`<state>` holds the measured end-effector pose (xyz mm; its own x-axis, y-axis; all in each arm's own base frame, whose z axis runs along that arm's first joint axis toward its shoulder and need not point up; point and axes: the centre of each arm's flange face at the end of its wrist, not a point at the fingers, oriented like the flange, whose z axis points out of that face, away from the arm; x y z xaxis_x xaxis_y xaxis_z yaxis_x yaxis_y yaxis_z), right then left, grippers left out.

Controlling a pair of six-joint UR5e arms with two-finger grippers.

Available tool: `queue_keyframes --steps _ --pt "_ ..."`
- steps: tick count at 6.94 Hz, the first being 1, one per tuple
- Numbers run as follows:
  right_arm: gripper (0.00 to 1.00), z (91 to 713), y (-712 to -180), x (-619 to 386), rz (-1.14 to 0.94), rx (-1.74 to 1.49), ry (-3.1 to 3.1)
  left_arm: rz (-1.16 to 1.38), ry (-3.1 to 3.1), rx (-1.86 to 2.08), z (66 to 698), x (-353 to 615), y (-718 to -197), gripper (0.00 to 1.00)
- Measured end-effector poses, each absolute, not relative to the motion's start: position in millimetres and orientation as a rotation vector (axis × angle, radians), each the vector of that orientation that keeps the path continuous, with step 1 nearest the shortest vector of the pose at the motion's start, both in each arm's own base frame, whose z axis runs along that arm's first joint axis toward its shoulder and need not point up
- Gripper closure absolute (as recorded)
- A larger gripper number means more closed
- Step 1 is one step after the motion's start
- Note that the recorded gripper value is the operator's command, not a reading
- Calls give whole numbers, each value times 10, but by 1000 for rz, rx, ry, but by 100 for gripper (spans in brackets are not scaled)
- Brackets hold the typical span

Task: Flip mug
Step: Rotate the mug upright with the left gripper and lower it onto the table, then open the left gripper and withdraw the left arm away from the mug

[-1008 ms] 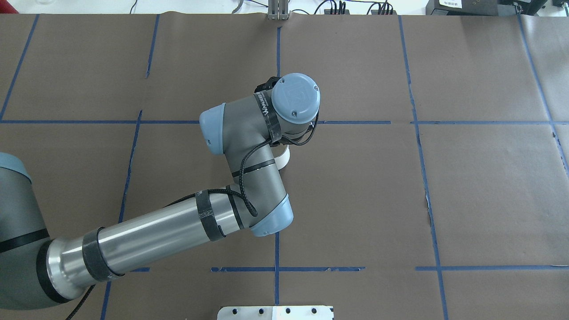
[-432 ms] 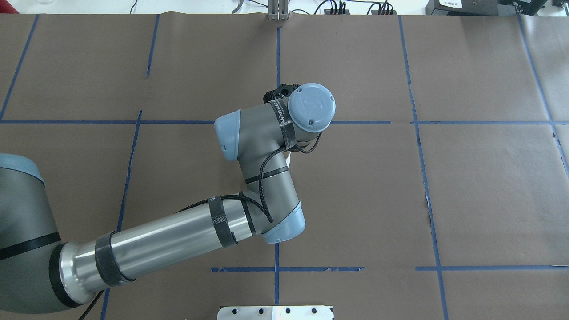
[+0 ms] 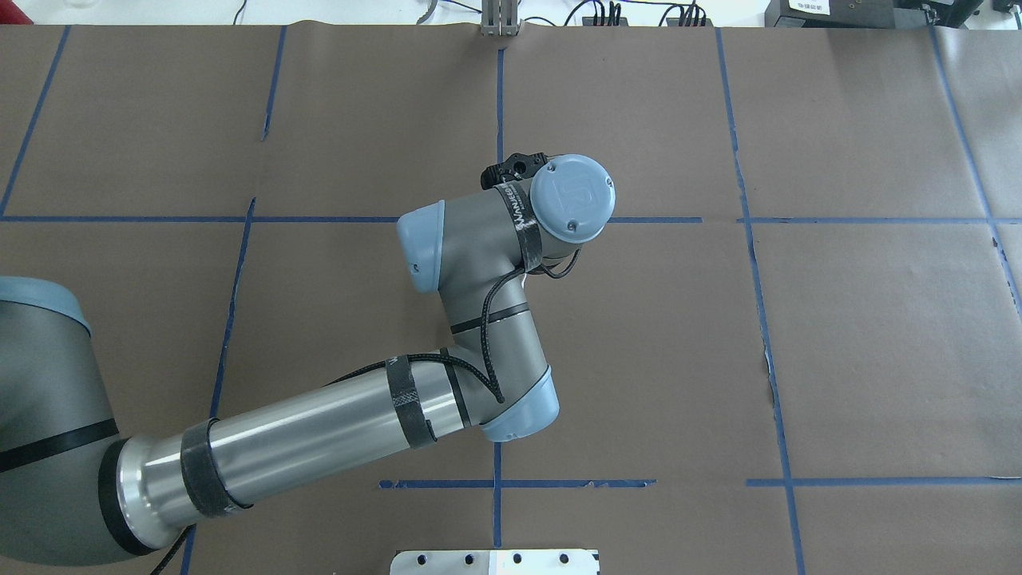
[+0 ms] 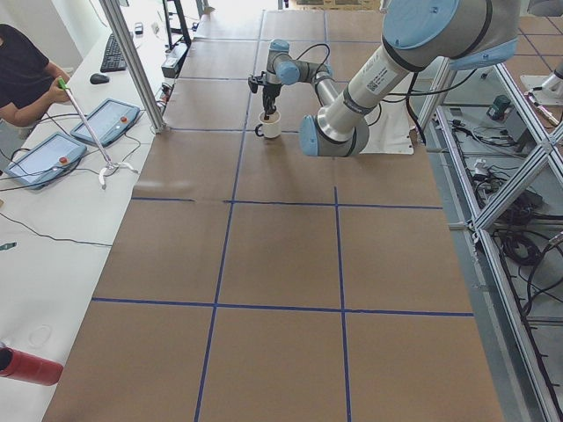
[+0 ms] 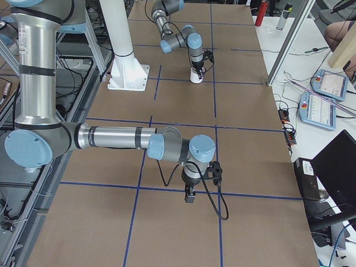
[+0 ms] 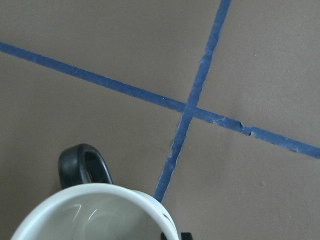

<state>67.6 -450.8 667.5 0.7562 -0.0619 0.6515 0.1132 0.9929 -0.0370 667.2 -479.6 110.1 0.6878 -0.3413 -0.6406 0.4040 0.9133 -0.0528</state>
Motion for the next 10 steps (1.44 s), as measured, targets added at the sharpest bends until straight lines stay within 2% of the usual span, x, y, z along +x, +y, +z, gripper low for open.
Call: queue_keyframes --steps 2,4,5,8,10 --pt "0 6675 -4508 676 -96 -76 -707 -420 696 115 1065 6696 -4789 100" --pt "0 6675 -4508 676 -96 -76 -707 -419 695 127 1060 6726 -4758 27" --pt "0 6675 -4508 676 -96 -76 -707 -417 695 129 1056 6733 -4747 1" --pt "0 6675 -4508 676 -96 -76 -707 -368 703 148 954 6652 -4727 1" --pt "0 6676 -4508 676 -96 -76 -707 -346 715 175 666 6240 -4805 1"
